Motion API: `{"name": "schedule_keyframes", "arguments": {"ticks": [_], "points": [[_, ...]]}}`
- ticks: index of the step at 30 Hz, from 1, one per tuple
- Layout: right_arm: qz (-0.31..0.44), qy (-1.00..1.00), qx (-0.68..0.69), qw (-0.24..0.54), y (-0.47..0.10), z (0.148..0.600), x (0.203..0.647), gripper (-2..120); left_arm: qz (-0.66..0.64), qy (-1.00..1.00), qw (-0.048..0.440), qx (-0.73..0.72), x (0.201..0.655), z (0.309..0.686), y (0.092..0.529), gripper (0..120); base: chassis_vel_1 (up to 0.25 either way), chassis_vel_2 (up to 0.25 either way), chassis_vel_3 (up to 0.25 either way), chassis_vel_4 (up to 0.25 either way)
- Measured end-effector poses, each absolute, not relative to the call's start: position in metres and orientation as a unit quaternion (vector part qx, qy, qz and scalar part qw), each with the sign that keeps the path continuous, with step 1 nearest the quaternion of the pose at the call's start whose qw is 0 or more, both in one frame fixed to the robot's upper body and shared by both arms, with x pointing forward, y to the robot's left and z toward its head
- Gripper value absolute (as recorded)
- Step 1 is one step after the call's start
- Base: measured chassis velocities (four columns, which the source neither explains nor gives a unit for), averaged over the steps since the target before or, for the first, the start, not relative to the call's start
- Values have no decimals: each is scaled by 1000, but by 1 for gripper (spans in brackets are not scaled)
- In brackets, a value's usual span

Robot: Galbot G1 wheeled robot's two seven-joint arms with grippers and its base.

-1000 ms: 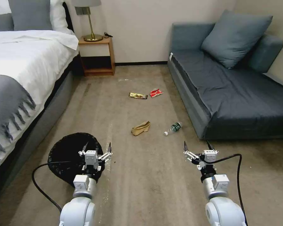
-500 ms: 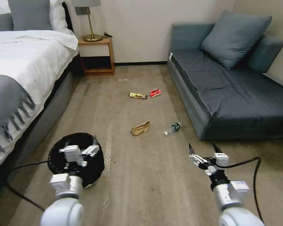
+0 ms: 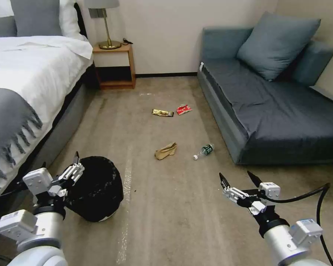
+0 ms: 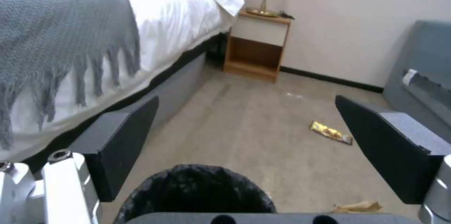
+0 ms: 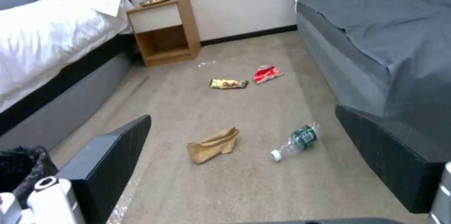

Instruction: Pick up the trash bin, then pick up the garbage on the floor and place it into the trash bin.

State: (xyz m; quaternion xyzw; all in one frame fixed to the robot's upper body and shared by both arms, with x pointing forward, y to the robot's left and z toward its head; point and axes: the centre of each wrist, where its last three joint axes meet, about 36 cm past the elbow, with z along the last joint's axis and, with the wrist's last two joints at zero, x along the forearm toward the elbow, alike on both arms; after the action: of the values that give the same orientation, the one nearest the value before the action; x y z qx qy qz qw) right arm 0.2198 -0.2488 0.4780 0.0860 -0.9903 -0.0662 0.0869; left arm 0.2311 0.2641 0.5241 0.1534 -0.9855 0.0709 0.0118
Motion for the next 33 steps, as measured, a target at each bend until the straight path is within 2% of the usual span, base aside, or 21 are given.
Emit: {"name": "schedule_keyframes", "arguments": {"ticks": [4, 7, 11, 17, 26, 33], "points": [[-65, -990, 85, 87, -249, 475, 221, 100, 68, -985, 16, 158, 233, 521, 268, 95, 0, 0, 0, 0], [-65, -990, 84, 89, -249, 472, 222, 100, 82, -982, 39, 164, 239, 514, 275, 95, 0, 0, 0, 0], [-63, -990, 79, 94, -250, 463, 225, 100, 104, -975, 89, 176, 248, 497, 293, 95, 0, 0, 0, 0], [-65, -990, 75, 97, -250, 455, 229, 100, 116, -964, 132, 199, 254, 481, 313, 98, 0, 0, 0, 0], [-63, -990, 74, 102, -250, 446, 234, 100, 166, -926, 224, 255, 274, 431, 358, 98, 0, 0, 0, 0], [-59, -991, 69, 102, -252, 444, 235, 100, 209, -911, 248, 256, 290, 410, 364, 98, 0, 0, 0, 0]]}}
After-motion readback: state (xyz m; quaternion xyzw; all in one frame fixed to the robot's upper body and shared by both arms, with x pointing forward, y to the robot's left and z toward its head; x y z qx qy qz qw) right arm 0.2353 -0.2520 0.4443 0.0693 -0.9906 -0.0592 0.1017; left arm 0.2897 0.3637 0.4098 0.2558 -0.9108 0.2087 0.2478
